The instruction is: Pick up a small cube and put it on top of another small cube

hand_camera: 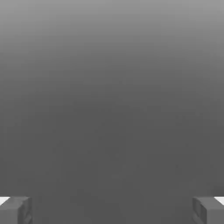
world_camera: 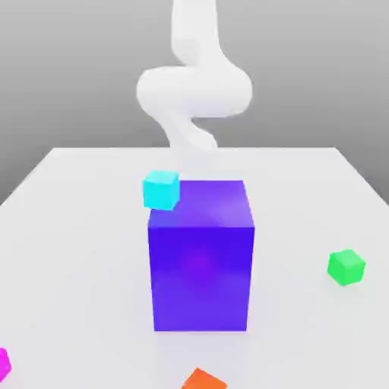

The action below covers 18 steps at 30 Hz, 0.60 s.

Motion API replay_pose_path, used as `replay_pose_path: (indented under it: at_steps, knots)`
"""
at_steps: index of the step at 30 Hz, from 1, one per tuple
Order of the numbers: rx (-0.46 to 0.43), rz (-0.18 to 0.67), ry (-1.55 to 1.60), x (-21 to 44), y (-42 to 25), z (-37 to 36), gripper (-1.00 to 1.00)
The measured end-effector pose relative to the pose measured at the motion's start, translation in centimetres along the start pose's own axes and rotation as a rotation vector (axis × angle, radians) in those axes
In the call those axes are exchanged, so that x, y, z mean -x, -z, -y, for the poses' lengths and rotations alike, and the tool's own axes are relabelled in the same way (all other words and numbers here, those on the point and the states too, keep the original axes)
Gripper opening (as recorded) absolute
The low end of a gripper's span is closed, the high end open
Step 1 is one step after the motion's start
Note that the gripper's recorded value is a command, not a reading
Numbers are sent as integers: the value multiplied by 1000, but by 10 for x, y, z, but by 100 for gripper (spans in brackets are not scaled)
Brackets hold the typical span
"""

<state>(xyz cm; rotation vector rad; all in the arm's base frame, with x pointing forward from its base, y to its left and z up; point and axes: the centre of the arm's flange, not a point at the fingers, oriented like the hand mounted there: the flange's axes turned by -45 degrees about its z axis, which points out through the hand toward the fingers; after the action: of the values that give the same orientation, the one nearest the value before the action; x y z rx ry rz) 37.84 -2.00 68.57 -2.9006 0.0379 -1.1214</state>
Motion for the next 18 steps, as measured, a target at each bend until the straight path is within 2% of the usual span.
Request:
replay_pose_path:
  at_steps: [9, 18]
  knots:
    - [-35, 212, -86, 5, -147, -81, 0]
    - [-10, 402, -181, 62, -277, -170, 0]
